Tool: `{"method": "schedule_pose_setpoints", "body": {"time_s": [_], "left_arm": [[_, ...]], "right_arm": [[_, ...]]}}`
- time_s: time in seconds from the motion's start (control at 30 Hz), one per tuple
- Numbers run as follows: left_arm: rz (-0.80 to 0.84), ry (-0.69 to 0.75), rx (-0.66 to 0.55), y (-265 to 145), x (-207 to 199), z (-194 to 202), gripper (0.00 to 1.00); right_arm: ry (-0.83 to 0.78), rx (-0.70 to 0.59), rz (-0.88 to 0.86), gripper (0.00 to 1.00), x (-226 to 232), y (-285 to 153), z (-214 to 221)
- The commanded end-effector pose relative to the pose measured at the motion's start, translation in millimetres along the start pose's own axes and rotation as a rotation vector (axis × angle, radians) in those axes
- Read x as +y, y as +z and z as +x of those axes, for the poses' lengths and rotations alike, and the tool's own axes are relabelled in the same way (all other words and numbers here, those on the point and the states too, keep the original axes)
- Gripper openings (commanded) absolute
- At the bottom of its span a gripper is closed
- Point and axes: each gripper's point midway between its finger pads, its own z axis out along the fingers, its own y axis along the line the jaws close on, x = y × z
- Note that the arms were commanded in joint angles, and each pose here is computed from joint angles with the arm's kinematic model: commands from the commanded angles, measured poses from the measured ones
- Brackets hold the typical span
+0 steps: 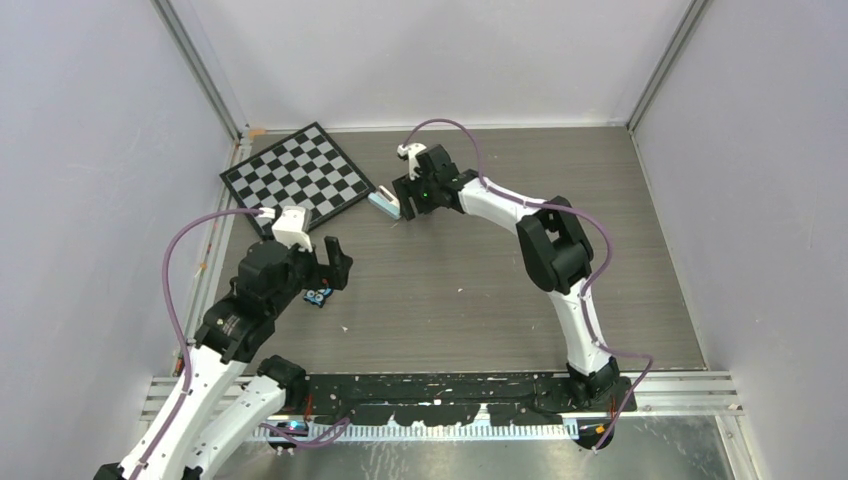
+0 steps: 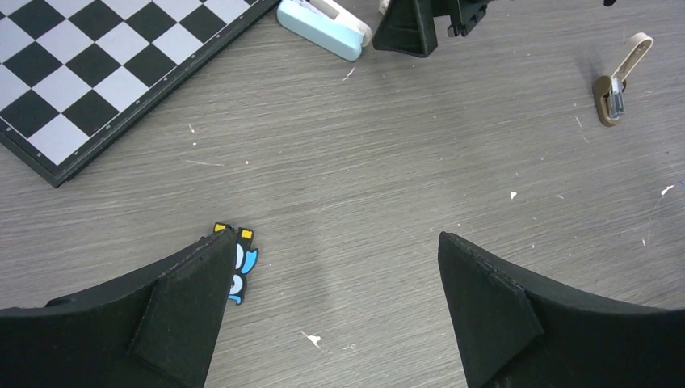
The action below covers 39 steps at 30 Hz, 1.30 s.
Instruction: Load the staples into the stapler
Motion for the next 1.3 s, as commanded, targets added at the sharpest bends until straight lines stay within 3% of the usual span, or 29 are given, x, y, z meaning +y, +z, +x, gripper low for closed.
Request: {"method": "schedule_pose_setpoints", "body": {"time_s": [0.0,0.3,0.5,0.7,0.83,1.07,1.27], "left_arm": [[-0.009,0.002,-0.062,-6.5,0.5,-18.9,0.96],[0.005,-0.01,-0.163,-17.0,1.0,-29.8,0.96],[0.002,-0.009,-0.158,-15.9,1.4,-29.2,0.96],[0.013,-0.006,-0.149,-13.5,-0.8,-27.9,0.95],[0.024,0.004,-0.136,-11.2,-3.1,-26.3,0.96],[0.045,0.017,-0.115,-4.1,-7.6,-24.0,0.96],[0.086,-0.084,0.004,11.0,-25.0,-18.7,0.98]], "right_arm": [[-0.103,-0.119,-0.052,0.75,27.0,4.1,-44.4],[-0.168,-0.095,-0.064,0.7,39.0,33.9,-40.9],[-0.191,-0.088,-0.014,0.65,35.2,45.3,-35.3],[-0.194,-0.117,0.008,0.44,33.4,39.7,-39.1],[-0.142,-0.148,-0.042,0.37,45.0,16.2,-43.4],[-0.011,-0.187,-0.13,0.33,66.2,-51.9,-43.4],[0.116,-0.254,-0.244,0.31,81.6,-118.1,-41.6]]}}
